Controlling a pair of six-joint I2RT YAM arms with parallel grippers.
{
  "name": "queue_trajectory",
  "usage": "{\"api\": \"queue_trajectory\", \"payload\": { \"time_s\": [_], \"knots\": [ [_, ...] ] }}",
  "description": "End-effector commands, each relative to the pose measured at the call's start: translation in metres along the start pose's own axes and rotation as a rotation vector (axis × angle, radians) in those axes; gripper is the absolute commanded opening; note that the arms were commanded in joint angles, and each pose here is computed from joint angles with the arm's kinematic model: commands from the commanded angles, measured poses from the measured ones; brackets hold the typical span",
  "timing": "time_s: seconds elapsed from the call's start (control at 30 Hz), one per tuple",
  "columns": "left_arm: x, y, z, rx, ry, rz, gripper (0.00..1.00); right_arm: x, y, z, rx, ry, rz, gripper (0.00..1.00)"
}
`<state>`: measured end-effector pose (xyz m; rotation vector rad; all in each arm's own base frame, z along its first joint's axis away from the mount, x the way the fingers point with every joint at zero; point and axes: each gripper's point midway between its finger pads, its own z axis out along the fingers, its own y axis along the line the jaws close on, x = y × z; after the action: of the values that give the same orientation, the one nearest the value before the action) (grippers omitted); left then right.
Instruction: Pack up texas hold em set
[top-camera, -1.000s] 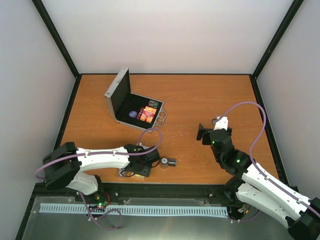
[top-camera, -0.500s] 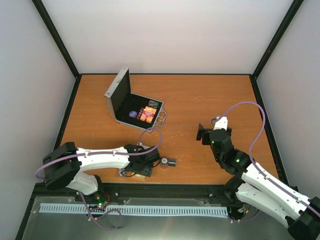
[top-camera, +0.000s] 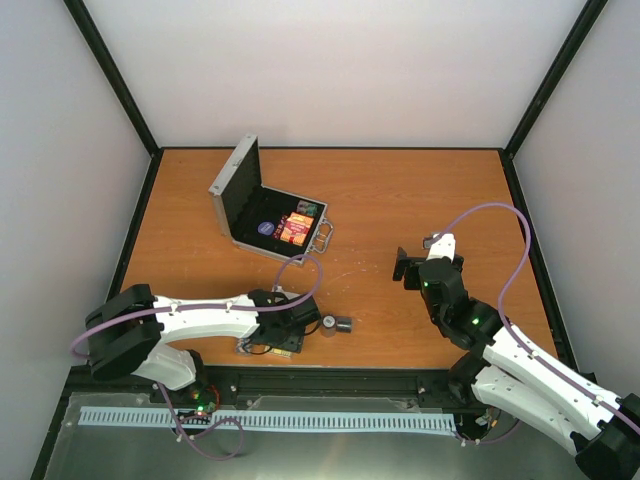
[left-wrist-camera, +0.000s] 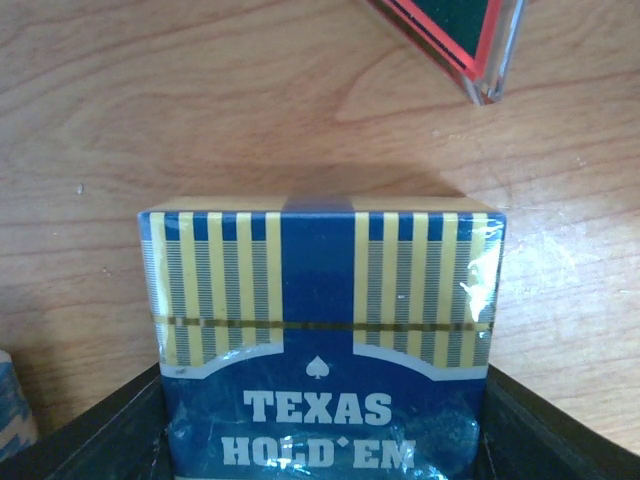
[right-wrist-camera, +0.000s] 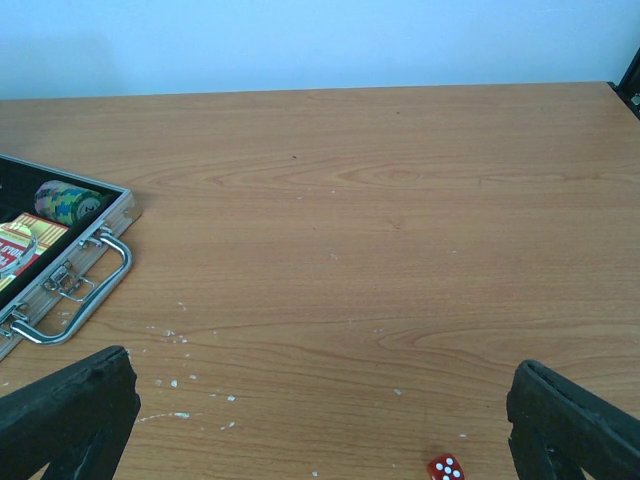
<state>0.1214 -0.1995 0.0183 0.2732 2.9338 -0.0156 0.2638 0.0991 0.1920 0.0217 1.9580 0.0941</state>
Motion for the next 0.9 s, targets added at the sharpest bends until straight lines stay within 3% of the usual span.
{"api": "queue_trajectory", "payload": {
  "time_s": [0.0,0.43,0.7,0.87],
  "knots": [
    [-0.001,-0.004,0.0,-0.004,-0.011,0.001,0.67,-0.005,-0.007,-0.001,0.029,-0.028,0.015,1.0],
    [-0.085,-0.012,-0.058,0.045,-0.296,0.019,0.66,-0.028,-0.005,-0.019,-0.049,-0.125,0.151,1.0],
    [-0.18,0.012,-0.093,-0.024,-0.523,0.13,0.68,-0.077,0.004,-0.015,-0.044,-0.274,0.281,1.0],
    [-0.241,0.036,-0.113,-0.03,-0.616,0.154,0.69,-0.111,0.026,-0.005,-0.088,-0.372,0.277,1.0]
  ]
}}
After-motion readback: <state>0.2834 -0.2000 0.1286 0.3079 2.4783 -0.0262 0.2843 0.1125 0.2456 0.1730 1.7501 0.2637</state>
